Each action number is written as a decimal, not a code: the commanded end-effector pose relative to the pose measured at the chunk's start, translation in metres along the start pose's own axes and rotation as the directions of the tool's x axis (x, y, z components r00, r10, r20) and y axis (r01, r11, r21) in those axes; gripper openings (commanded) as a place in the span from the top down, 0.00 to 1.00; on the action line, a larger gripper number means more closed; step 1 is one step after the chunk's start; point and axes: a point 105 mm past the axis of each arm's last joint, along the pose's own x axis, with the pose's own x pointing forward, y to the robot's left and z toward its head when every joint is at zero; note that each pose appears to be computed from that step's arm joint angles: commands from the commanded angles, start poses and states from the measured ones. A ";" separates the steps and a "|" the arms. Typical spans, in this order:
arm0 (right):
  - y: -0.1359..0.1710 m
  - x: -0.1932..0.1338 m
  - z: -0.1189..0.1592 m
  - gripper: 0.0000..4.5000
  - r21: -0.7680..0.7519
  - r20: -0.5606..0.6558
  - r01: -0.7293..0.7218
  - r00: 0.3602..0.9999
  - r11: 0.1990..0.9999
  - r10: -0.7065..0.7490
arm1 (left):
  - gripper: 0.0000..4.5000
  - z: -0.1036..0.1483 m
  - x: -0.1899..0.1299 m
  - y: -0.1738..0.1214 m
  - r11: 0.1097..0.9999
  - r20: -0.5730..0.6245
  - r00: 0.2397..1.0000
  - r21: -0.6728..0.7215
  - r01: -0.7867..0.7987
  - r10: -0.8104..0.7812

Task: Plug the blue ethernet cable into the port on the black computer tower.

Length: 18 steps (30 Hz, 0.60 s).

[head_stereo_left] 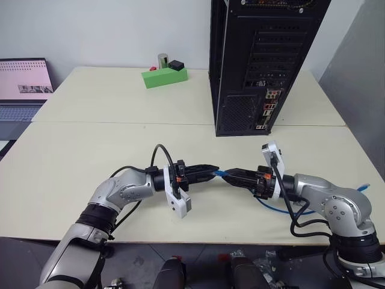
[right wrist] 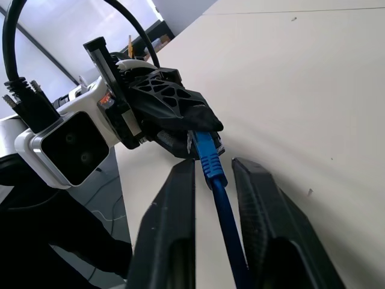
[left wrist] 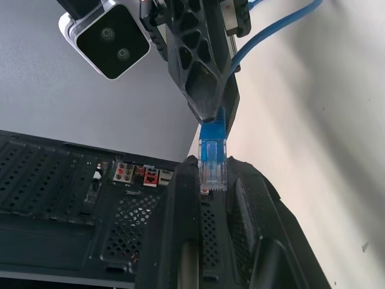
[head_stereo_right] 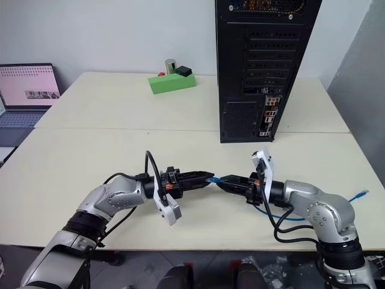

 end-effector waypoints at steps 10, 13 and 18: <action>0.003 0.000 0.009 1.00 -0.011 0.029 -0.018 0.999 1.000 0.018 | 0.94 0.003 0.004 0.004 1.000 0.012 1.000 0.004 -0.017 0.017; 0.002 -0.001 0.009 1.00 -0.010 0.024 -0.017 1.000 1.000 0.017 | 0.76 0.001 0.002 0.002 0.999 -0.001 1.000 -0.036 -0.014 0.014; -0.001 -0.005 0.009 1.00 -0.021 0.015 -0.002 1.000 1.000 0.002 | 0.55 -0.006 -0.004 -0.002 0.996 -0.033 0.999 -0.087 0.006 -0.009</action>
